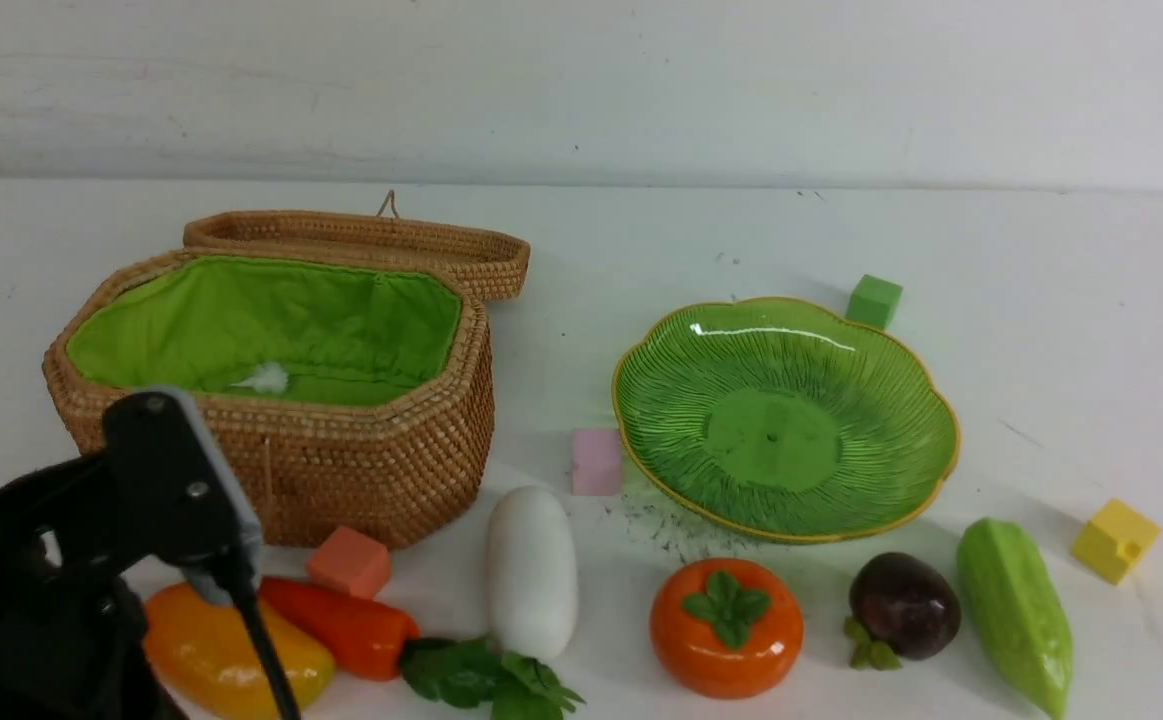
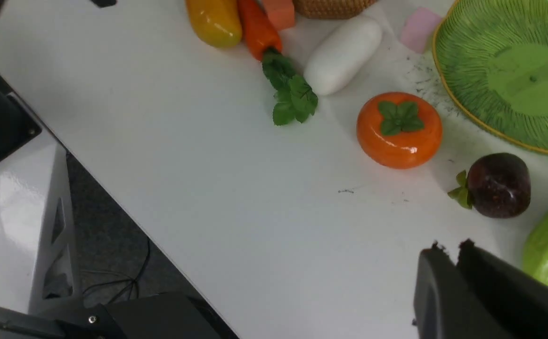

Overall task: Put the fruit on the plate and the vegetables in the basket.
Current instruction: Grab the mango with your left arm and place it on the right plate

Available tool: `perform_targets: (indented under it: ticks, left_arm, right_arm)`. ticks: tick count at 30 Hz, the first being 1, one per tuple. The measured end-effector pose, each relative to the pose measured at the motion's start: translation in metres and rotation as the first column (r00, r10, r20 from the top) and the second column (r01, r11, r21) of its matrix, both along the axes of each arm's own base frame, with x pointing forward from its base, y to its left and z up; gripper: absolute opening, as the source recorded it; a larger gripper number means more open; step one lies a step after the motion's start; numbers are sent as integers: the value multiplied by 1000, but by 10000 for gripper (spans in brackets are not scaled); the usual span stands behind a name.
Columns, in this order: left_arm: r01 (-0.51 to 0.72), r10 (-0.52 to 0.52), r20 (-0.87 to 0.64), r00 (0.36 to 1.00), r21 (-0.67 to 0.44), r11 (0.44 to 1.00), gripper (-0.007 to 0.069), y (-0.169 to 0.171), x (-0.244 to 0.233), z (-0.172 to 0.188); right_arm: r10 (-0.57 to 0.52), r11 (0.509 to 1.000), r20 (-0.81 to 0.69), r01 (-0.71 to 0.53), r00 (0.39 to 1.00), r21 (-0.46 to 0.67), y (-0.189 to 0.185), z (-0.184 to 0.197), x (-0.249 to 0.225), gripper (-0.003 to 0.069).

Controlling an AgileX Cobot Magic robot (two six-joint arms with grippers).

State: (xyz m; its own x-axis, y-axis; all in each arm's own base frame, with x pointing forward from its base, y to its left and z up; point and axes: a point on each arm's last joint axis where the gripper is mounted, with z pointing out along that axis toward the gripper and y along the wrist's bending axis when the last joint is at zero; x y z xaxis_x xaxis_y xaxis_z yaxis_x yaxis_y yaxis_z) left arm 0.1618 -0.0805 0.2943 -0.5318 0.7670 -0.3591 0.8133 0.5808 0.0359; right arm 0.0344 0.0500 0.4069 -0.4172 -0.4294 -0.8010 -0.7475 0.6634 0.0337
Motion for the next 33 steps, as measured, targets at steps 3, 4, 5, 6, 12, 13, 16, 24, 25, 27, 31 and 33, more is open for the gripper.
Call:
perform_targets:
  ticks: [3,4,5,6,12,13,16,24,25,27,31,33]
  left_arm:
    - [111,-118,47,992,140,984,68,1,23,-12]
    - [111,-118,47,992,140,984,68,1,23,-12]
    - [147,-159,49,986,190,971,137,2,29,-16]
    - [163,-178,50,983,224,961,192,2,35,-20]
    - [196,-217,46,975,278,940,532,-5,63,-46]
    - [215,-240,50,969,299,930,594,-5,69,-52]
    - [258,-298,66,952,344,903,650,-7,80,-62]
    - [383,-444,68,893,401,832,638,-14,100,-85]
    - [400,-455,44,889,406,822,627,-13,100,-89]
    - [421,-461,2,887,408,811,605,-13,100,-94]
    - [434,-457,-42,888,402,806,572,-12,97,-95]
    - [434,-453,-50,890,395,810,569,-12,96,-95]
  right_arm:
    - [15,1000,16,-15,1000,-13,0,0,0,73]
    - [15,1000,16,-15,1000,-13,0,0,0,73]
    - [20,1000,18,-20,1000,-14,0,0,0,74]
    - [23,1000,19,-23,1000,-15,0,0,0,76]
    - [25,1000,22,-25,999,-17,0,0,0,79]
    - [26,1000,22,-26,999,-18,0,0,0,82]
    - [27,999,24,-27,999,-19,0,0,0,84]
    - [28,999,24,-27,999,-19,0,0,0,94]
    - [28,999,24,-27,999,-19,0,0,0,95]
    - [28,999,24,-27,999,-19,0,0,0,97]
    - [30,999,26,-29,999,-21,0,0,0,97]
    - [30,999,26,-29,999,-21,0,0,0,97]
